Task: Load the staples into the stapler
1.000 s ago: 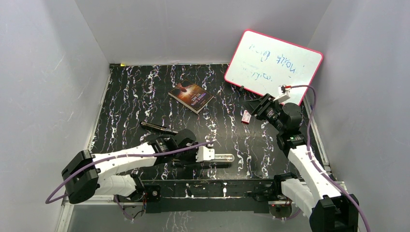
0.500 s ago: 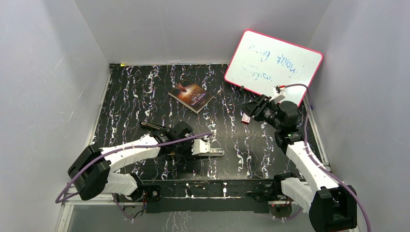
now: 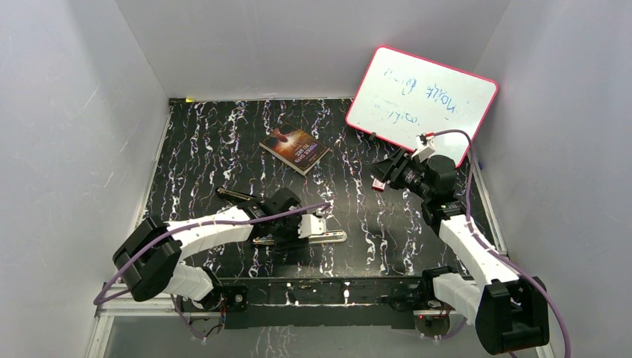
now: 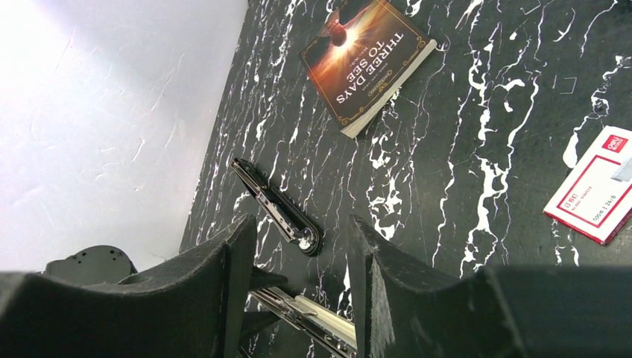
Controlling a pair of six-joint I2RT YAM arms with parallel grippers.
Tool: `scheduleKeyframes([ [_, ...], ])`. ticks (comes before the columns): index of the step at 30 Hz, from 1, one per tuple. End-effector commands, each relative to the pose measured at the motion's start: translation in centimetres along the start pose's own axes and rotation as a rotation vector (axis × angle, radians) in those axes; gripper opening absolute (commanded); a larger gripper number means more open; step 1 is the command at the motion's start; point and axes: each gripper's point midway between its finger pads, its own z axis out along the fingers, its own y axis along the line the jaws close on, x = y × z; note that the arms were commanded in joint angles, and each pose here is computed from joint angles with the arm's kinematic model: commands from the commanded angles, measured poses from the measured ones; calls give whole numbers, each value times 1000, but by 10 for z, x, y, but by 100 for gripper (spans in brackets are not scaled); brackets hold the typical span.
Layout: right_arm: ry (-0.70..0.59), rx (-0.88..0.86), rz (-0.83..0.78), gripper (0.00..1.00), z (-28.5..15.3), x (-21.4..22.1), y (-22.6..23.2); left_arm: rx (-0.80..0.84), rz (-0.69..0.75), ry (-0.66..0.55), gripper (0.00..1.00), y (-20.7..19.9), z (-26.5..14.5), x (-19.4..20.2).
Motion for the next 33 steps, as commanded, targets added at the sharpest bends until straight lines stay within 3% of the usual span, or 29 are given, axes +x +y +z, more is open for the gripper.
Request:
scheduleKeyframes([
  [1, -22, -18, -49, 56, 1, -5, 1, -87, -28, -41, 54, 16, -6, -11],
  [6, -71, 68, -104, 57, 1, -9, -21, -164, -54, -136, 60, 28, -25, -31],
  [10, -52, 127, -169, 58, 8, -7, -41, -321, -100, -330, 69, 48, -64, -63],
  [13, 51, 185, -176, 59, 18, 5, -59, -591, -266, -511, 81, 87, -115, -79],
  [17, 144, 98, -125, 62, 34, 20, -51, -859, -520, -673, 96, 127, -183, -67],
  [21, 249, 45, -269, 66, 56, 50, -29, -927, -770, -592, 98, 153, -202, -33],
  [26, 356, -168, -543, 71, 73, 106, 18, -925, -964, -520, 98, 168, -194, 3],
  [33, 593, -355, -815, 73, 63, 181, 29, -1024, -1069, -523, 98, 176, -205, 35],
])
